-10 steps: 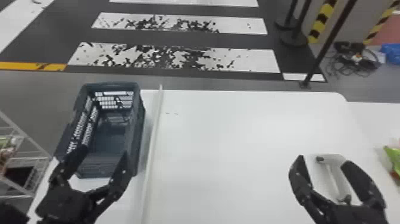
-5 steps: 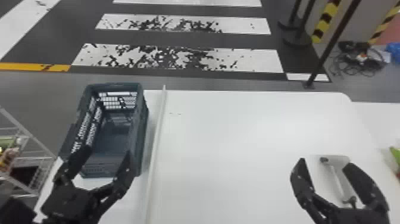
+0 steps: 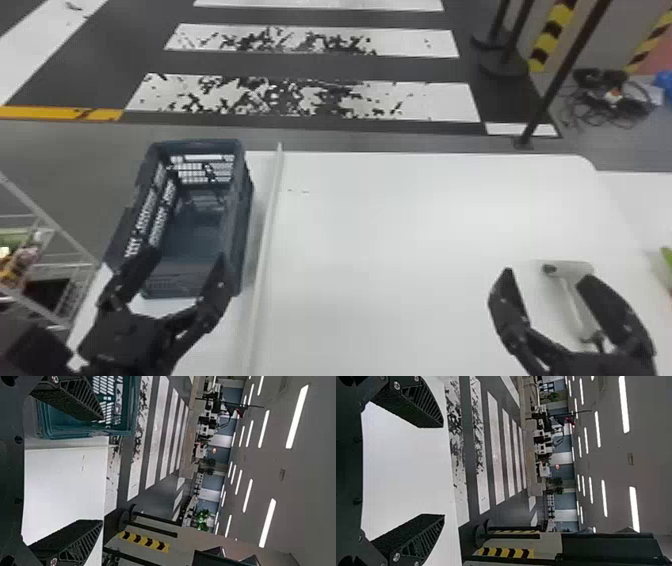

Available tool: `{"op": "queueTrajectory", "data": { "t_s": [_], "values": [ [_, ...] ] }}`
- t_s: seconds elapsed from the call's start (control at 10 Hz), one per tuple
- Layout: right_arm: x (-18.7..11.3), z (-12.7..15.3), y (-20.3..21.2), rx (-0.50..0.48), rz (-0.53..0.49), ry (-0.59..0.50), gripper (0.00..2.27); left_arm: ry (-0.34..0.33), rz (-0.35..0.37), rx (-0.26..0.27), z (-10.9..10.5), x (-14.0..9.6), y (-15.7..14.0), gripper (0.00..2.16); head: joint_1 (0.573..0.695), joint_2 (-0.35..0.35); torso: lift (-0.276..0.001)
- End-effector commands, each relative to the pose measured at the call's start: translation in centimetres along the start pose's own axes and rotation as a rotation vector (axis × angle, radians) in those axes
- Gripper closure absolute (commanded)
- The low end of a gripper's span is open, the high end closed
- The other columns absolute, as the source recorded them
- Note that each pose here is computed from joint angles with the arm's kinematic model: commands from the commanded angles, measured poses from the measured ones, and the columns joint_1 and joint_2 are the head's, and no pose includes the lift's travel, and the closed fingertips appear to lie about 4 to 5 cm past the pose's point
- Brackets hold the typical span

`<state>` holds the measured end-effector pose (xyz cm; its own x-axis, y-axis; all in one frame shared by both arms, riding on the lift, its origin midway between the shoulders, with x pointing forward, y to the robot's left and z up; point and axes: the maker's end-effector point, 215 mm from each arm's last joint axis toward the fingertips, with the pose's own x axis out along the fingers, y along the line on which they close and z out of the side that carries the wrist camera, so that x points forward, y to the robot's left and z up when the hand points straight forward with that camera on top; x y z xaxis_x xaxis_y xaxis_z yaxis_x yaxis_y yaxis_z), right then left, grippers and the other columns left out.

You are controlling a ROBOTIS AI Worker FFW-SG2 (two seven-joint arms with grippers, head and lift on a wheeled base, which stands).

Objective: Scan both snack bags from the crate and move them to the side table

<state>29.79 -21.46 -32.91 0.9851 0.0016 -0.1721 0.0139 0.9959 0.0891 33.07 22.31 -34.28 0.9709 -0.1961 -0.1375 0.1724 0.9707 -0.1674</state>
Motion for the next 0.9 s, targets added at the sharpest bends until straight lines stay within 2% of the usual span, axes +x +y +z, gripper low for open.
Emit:
{"op": "queueTrajectory", "data": {
  "t_s": [0.0, 0.8],
  "values": [
    [-0.11, -0.03, 0.17, -0.005, 0.009, 0.002, 0.13, 0.001, -0.002, 0.0, 0.06, -0.09, -0.1, 0.07, 0.695, 0.015, -0.029],
    [-0.42, -0.63, 0.75, -0.018, 0.027, 0.025, 0.12, 0.01, 0.013, -0.004, -0.13, -0.32, 0.21, 0.07, 0.695, 0.037, -0.029]
  ]
}}
